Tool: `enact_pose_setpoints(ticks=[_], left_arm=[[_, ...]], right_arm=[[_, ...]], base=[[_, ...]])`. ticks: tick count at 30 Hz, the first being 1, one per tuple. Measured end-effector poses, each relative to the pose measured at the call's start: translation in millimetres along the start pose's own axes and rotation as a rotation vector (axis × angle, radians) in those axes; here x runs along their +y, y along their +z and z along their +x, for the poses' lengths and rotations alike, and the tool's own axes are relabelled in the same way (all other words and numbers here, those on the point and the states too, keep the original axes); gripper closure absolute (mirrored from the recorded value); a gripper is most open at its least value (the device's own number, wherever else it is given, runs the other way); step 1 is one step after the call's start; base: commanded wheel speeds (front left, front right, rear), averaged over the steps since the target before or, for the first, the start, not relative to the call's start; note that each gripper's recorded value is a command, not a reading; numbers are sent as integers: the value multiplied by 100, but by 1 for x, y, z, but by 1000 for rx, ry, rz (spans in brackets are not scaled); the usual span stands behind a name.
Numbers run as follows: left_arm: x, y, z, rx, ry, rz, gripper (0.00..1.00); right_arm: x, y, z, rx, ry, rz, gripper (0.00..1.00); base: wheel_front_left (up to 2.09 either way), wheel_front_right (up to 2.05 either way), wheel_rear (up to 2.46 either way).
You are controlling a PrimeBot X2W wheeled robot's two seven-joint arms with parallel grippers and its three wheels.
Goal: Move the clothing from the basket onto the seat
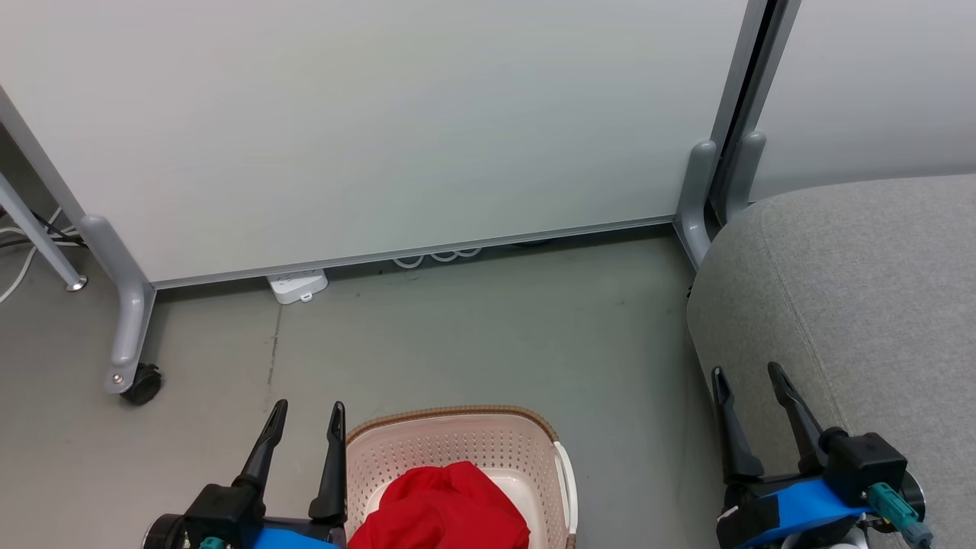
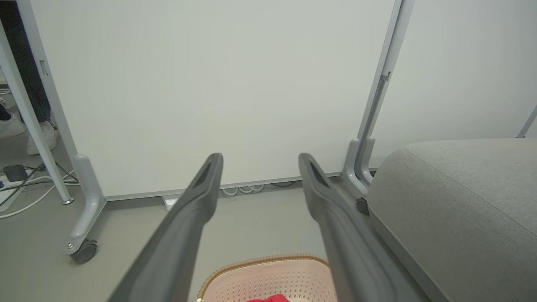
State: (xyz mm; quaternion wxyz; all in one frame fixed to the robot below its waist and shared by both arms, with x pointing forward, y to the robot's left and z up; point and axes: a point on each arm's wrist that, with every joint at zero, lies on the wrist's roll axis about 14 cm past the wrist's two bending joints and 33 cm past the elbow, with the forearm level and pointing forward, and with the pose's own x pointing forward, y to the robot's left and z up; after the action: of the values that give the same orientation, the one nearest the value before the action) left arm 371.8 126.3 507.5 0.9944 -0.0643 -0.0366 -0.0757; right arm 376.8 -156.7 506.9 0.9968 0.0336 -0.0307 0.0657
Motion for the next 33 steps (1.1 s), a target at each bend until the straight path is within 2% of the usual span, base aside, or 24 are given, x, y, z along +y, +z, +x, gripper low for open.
enact_pose_setpoints(ticks=[12, 19, 28, 33], left_arm=[[-1, -8, 2, 22, -5, -4, 0], [-7, -38, 14, 109, -38, -18, 0], [-16, -104, 36, 293, -97, -35, 0], [-19, -173, 43, 481, -132, -49, 0]], right_arm=[[-1, -4, 2, 10, -3, 6, 0], [-4, 0, 19, -9, -2, 1, 0], [-6, 5, 59, -46, 16, -15, 0], [-10, -13, 87, -28, 28, -24, 0]], base=[[0, 0, 0], [0, 0, 0], [0, 0, 0], [0, 0, 0]])
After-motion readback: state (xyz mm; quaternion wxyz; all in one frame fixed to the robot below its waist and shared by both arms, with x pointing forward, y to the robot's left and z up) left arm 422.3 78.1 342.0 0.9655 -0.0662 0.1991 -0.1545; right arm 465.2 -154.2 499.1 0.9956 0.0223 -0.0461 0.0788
